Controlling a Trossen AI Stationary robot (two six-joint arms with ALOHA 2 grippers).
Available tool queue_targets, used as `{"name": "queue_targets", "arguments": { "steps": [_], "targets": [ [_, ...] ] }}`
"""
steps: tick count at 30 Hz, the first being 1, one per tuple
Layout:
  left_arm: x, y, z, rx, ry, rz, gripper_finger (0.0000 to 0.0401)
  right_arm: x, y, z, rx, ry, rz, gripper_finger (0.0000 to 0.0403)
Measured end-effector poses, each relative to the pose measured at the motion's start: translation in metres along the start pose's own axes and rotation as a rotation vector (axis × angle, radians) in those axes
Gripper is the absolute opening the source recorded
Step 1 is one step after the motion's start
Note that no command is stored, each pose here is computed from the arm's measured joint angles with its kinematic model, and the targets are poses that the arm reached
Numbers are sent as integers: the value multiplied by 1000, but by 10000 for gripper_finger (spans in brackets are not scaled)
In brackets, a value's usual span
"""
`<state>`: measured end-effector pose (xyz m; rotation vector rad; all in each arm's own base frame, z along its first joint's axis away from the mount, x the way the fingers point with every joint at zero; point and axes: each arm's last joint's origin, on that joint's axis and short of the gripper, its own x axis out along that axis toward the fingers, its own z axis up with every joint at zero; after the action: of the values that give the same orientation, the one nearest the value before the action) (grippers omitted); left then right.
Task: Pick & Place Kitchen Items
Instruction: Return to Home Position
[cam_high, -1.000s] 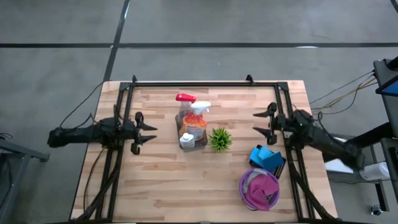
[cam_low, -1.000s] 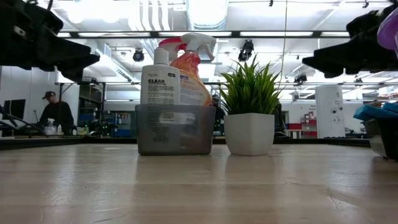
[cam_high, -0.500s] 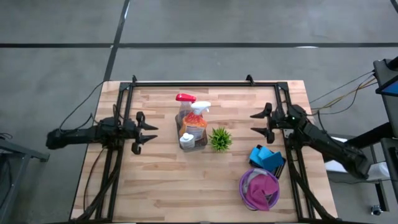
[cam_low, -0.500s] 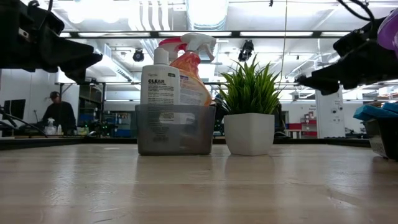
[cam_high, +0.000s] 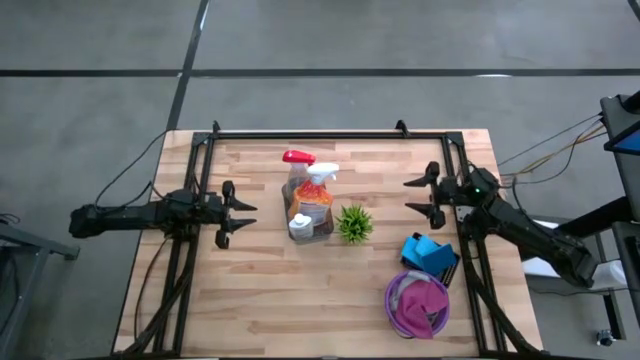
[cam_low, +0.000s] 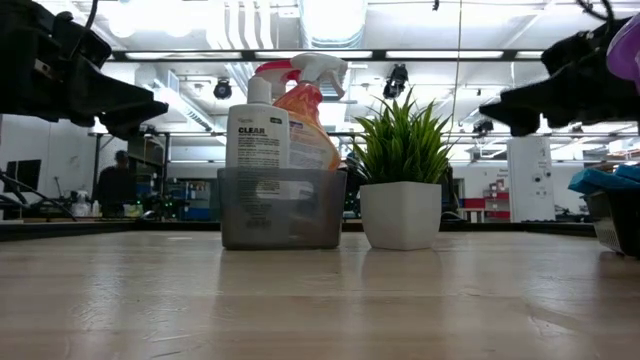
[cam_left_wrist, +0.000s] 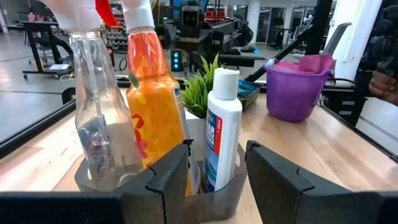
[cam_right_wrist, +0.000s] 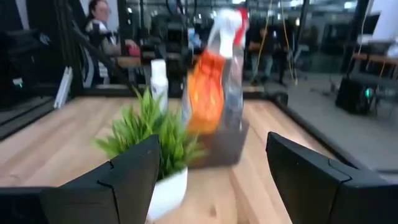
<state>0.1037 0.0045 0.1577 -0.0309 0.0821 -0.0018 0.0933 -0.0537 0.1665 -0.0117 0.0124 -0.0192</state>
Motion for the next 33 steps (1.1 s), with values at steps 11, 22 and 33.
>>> {"name": "queue_targets", "arguments": {
  "steps": [11, 22, 33],
  "targets": [
    [0, 0, 0, -23, -3, 0, 162, -6, 5, 5, 53, -63, -102, 288],
    [0, 0, 0, -44, -2, 0, 162, -4, 16, 3, 69, -60, -258, 288],
    [0, 0, 0, -49, -1, 4, 163, 1, 34, 1, 22, -37, -225, 288]
  ]
}}
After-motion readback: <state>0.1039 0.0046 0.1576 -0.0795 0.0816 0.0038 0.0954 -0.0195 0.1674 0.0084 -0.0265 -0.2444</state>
